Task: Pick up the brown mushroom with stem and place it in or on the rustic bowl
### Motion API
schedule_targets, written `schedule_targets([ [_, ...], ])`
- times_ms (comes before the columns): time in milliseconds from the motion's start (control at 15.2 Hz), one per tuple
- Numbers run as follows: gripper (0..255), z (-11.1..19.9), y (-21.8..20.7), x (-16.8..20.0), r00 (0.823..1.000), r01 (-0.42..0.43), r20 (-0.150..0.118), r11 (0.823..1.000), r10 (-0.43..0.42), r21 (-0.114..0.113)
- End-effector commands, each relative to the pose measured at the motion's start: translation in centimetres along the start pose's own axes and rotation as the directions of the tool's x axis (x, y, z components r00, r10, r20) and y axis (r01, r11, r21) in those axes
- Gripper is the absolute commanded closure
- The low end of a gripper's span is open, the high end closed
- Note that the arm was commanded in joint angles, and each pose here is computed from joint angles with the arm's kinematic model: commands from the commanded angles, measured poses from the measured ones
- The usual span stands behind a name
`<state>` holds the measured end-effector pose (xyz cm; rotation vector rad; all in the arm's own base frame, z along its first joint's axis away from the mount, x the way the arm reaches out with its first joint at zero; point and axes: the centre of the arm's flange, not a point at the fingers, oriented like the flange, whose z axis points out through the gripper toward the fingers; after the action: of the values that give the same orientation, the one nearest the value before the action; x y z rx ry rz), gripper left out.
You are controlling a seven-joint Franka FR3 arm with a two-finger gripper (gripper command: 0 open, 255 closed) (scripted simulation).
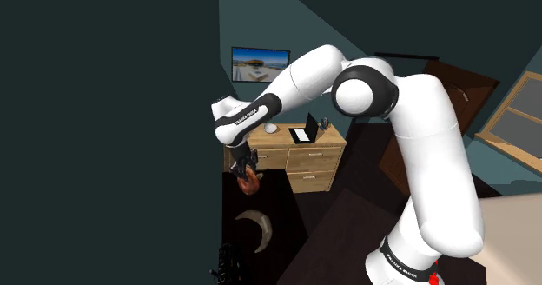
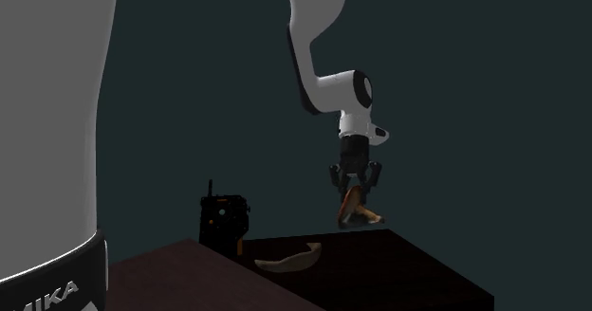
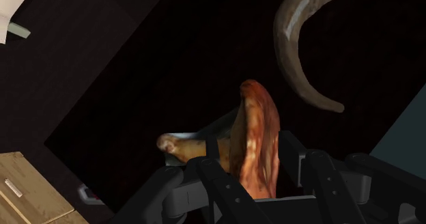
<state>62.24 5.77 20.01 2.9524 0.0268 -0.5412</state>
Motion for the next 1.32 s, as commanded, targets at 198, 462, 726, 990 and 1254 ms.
schedule_targets([
  [198, 255, -2.4, 0.3, -0.9, 1.0, 0.0, 0.0, 1.0, 0.0, 0.0],
  [462, 255, -4.3, 0.5, -1.7, 1.0, 0.0, 0.0, 1.0, 0.0, 0.0],
  [726, 255, -4.7, -1.0, -4.0, 1.0, 0.0, 0.0, 1.0, 0.0, 0.0],
  [990, 255, -4.5, -4.1, -8.2, 1.0, 0.0, 0.0, 1.0, 0.0, 0.0],
  [1254, 255, -4.3, -7.3, -12.4, 1.0, 0.0, 0.0, 1.0, 0.0, 0.0],
])
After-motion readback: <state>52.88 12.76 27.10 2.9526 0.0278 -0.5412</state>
